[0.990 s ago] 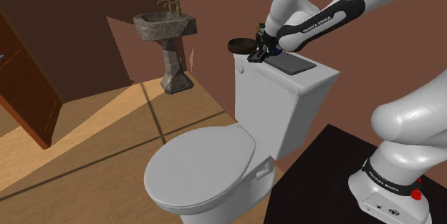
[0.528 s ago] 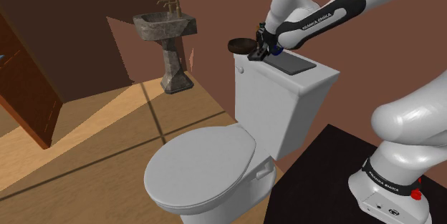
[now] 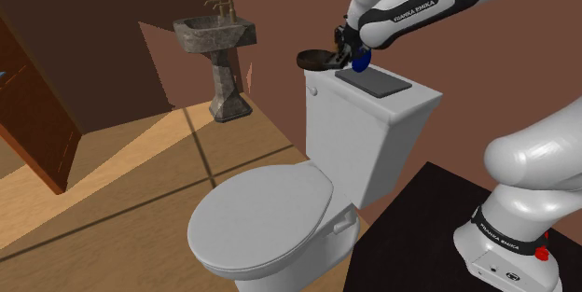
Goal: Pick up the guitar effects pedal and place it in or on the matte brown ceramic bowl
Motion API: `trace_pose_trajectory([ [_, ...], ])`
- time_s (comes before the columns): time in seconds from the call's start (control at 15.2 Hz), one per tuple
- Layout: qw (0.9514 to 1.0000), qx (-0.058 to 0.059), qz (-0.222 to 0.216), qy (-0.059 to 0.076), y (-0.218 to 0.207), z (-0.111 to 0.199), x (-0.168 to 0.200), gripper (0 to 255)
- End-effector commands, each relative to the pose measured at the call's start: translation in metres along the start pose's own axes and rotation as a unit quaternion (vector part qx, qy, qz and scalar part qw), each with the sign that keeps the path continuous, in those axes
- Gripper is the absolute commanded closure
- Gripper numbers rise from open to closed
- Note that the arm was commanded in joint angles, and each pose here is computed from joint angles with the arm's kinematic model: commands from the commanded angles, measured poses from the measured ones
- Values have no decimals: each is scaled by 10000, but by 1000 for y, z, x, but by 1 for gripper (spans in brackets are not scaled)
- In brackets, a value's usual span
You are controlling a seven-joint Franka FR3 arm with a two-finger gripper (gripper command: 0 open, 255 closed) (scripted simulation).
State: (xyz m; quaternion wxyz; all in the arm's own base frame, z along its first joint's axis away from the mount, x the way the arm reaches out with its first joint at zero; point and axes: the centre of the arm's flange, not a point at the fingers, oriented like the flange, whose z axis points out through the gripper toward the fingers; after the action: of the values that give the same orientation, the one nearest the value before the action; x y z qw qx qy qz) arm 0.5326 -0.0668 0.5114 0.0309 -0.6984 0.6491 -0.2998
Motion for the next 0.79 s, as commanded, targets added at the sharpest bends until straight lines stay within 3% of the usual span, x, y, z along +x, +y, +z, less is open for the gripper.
trace_pose_trajectory([
  [0.0,10000,-1,0,-2,-6,-9,4,255],
  [0.73,10000,-1,0,-2,-31,-56,26,255],
])
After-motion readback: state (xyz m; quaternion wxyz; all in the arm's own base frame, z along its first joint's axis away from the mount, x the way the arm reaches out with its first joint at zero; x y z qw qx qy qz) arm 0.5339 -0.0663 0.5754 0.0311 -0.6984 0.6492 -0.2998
